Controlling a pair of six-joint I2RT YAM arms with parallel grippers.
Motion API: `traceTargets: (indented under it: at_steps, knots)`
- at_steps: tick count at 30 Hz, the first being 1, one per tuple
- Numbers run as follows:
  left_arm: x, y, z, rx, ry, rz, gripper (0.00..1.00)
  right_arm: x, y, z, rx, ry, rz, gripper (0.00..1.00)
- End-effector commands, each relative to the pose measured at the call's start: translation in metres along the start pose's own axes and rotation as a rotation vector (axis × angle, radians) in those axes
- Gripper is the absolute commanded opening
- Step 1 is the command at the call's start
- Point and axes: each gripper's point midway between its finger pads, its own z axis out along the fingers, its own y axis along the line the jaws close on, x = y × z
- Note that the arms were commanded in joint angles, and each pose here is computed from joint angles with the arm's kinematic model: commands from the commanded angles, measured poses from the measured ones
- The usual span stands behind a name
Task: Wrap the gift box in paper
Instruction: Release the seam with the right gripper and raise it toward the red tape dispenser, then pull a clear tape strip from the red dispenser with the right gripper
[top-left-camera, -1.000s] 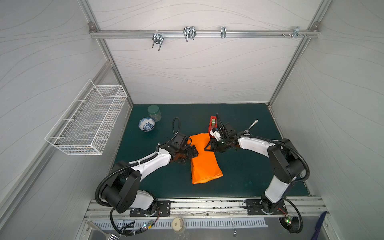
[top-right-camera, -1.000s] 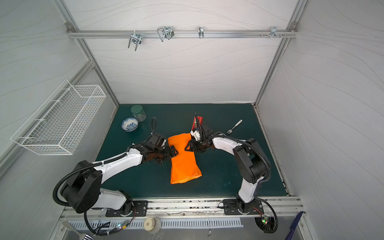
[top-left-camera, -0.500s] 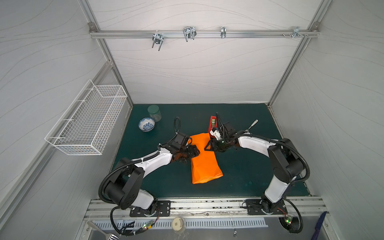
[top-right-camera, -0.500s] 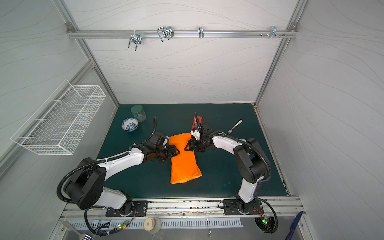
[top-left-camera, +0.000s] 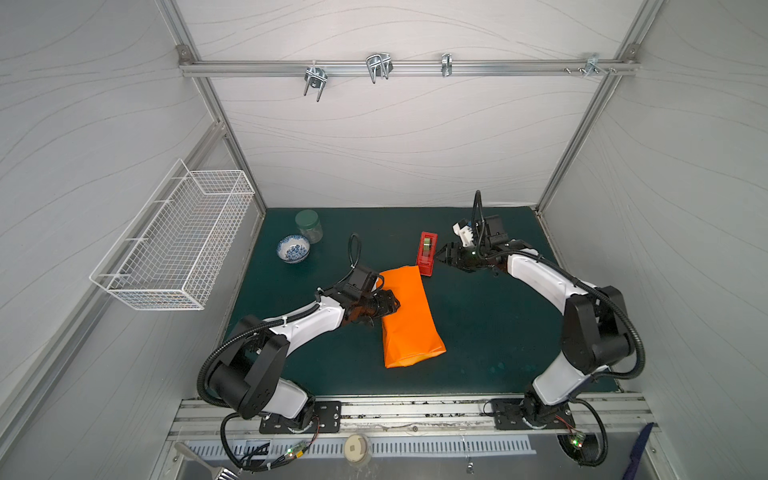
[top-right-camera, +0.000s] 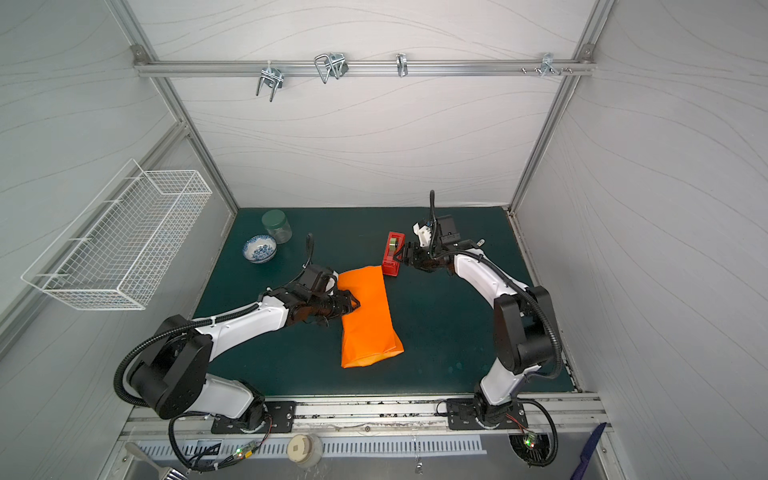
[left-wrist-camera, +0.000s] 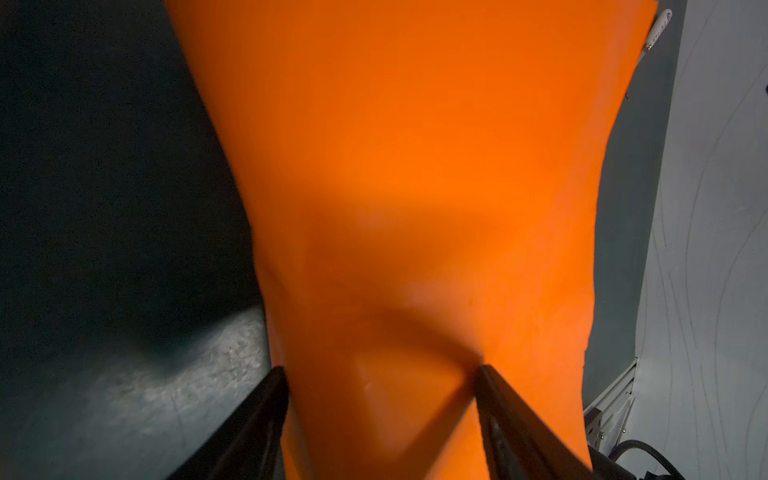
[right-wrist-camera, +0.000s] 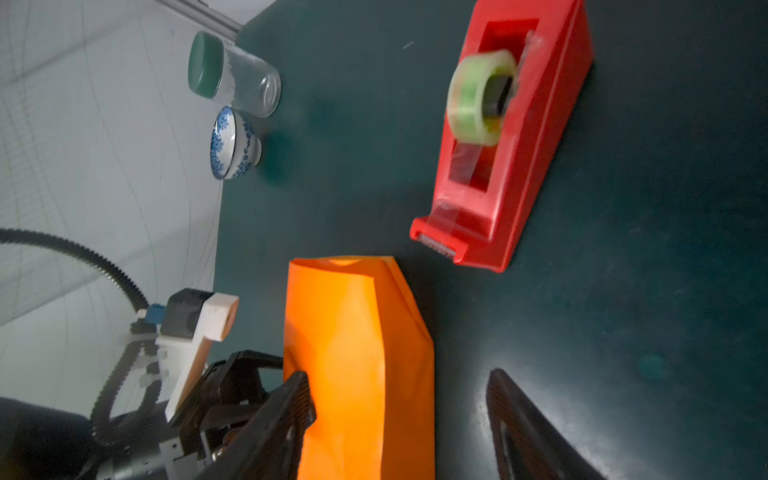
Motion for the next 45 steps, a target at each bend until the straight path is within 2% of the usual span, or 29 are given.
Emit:
traceTargets:
  at_steps: [1, 9, 22, 30, 45]
  knots:
    - [0.035, 0.058, 0.009, -0.218, 0.111, -0.022, 0.72, -0.016, -0.007, 0.015, 0.001, -0.002, 0.028, 0.64]
    - [0.034, 0.057, 0.010, -0.216, 0.109, -0.021, 0.72, -0.032, -0.017, 0.057, -0.055, 0.053, 0.101, 0.53]
    - [0.032, 0.055, 0.009, -0.211, 0.105, -0.017, 0.72, -0.022, -0.032, 0.098, -0.127, 0.134, 0.212, 0.40]
    - [0.030, 0.053, 0.009, -0.210, 0.099, -0.015, 0.72, -0.020, -0.030, 0.105, -0.170, 0.143, 0.254, 0.26]
    - [0.031, 0.054, 0.008, -0.209, 0.099, -0.012, 0.72, -0.037, -0.008, 0.088, -0.268, 0.077, 0.329, 0.00]
